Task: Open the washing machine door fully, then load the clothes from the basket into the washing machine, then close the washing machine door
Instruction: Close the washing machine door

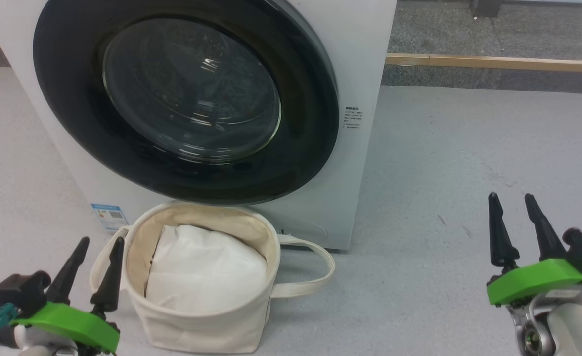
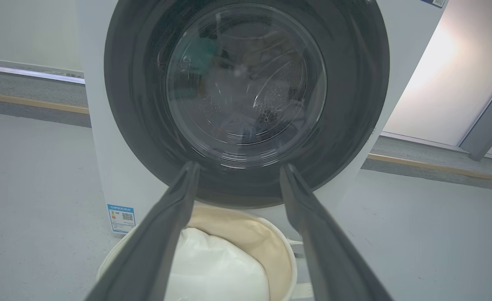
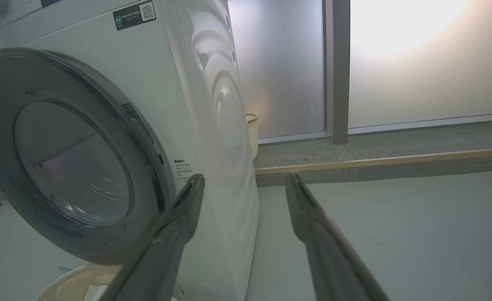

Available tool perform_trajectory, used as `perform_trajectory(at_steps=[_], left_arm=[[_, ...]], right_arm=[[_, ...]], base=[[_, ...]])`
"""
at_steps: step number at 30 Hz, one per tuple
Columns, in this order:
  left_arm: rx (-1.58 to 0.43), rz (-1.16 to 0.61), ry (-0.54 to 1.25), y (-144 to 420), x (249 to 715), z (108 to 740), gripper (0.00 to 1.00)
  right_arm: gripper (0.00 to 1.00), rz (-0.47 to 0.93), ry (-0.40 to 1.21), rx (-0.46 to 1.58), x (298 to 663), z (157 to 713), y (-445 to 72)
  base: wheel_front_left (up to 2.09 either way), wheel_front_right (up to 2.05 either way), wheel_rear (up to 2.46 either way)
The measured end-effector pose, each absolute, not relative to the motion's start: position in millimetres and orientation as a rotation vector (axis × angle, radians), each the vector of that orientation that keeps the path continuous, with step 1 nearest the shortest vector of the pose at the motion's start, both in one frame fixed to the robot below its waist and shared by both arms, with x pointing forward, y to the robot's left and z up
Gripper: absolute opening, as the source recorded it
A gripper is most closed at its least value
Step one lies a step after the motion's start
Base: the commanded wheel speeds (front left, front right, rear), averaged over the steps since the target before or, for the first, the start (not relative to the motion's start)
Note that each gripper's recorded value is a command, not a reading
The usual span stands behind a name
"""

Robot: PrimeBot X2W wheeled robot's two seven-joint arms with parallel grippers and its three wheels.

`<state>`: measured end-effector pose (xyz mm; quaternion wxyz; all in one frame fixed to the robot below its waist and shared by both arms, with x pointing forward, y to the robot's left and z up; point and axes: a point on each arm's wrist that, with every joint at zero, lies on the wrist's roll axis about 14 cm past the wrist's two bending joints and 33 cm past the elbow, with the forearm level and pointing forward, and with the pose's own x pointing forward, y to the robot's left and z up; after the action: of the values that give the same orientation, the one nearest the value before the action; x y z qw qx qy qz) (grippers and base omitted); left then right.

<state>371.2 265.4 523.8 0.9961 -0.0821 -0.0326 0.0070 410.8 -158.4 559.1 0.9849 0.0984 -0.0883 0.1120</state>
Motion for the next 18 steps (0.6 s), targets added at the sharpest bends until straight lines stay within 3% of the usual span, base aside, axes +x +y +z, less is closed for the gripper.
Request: perform_trajectory(at_steps=[18], left_arm=[[-0.153, 0.02, -0.03, 270.5, 367.3, 514.0, 1.0]], right_arm=[[1.0, 0.241, -0.136, 0.199, 410.8, 545.1, -151.1]], base=[[0.0, 0.0, 0.0]])
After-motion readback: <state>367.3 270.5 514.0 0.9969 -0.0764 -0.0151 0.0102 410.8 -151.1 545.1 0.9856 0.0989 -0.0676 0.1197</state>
